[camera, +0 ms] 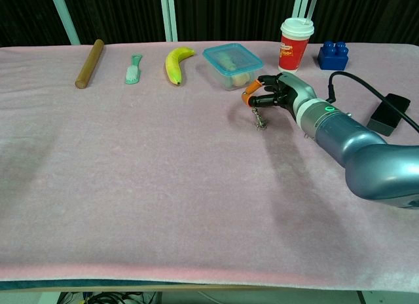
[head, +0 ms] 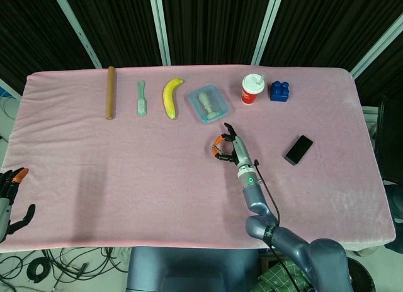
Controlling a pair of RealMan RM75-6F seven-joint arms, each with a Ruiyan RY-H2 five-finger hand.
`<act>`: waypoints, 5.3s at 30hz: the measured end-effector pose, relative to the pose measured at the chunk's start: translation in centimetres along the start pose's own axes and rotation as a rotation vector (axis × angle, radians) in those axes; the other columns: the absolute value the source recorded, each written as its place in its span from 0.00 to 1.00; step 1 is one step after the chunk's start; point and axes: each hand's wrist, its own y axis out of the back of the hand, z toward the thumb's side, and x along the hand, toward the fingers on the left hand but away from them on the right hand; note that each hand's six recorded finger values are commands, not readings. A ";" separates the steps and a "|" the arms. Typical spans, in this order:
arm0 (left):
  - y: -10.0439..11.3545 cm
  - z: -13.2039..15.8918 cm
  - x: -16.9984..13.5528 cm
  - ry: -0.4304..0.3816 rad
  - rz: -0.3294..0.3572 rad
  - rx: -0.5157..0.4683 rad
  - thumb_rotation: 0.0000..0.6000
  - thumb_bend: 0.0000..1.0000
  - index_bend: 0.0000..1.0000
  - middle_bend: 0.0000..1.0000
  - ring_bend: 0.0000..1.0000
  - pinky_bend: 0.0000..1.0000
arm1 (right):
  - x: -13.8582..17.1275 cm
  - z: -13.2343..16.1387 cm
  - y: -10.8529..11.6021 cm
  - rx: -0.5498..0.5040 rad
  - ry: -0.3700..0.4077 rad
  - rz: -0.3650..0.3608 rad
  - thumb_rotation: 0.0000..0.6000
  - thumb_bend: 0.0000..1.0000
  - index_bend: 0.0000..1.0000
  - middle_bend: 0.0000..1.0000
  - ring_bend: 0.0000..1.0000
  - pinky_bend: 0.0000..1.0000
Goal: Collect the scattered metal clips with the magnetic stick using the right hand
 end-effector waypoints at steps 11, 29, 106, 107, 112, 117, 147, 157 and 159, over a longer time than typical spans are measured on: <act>0.0 0.0 0.0 0.000 0.002 0.003 1.00 0.42 0.07 0.08 0.00 0.00 | 0.4 -0.4 0.5 -0.016 0.004 -0.002 1.00 0.39 0.66 0.00 0.00 0.17; 0.0 0.0 0.0 -0.001 0.001 0.003 1.00 0.42 0.07 0.08 0.00 0.00 | 0.7 0.5 0.7 -0.035 0.028 0.006 1.00 0.39 0.66 0.00 0.00 0.17; 0.0 0.2 0.0 0.001 0.010 0.021 1.00 0.42 0.08 0.08 0.00 0.00 | 5.0 -4.2 6.9 -0.067 -0.012 -0.059 1.00 0.39 0.66 0.00 0.00 0.17; 0.0 0.2 0.0 0.001 0.010 0.021 1.00 0.42 0.08 0.08 0.00 0.00 | 5.0 -4.0 6.9 -0.067 -0.009 -0.058 1.00 0.39 0.66 0.00 0.00 0.17; 0.0 0.2 -0.1 0.000 0.010 0.021 1.00 0.42 0.08 0.08 0.00 0.00 | 5.0 -3.5 6.8 -0.064 0.006 -0.053 1.00 0.39 0.66 0.00 0.00 0.17; 0.0 0.2 -0.1 0.000 0.010 0.020 1.00 0.42 0.08 0.08 0.00 0.00 | 5.0 -2.9 6.7 -0.062 0.019 -0.051 1.00 0.39 0.66 0.00 0.00 0.17; 0.0 0.3 -0.1 -0.006 0.007 0.019 1.00 0.42 0.08 0.08 0.00 0.00 | 9.4 -0.4 8.3 0.510 0.127 0.046 1.00 0.39 0.68 0.00 0.00 0.17; 0.0 0.3 -0.1 -0.005 0.007 0.019 1.00 0.42 0.08 0.08 0.00 0.00 | 10.3 -0.6 7.8 0.797 0.137 0.076 1.00 0.39 0.69 0.00 0.00 0.17; 0.0 0.3 -0.1 -0.005 0.007 0.019 1.00 0.42 0.08 0.08 0.00 0.00 | 10.4 -0.7 7.6 0.856 0.140 0.075 1.00 0.39 0.69 0.00 0.00 0.17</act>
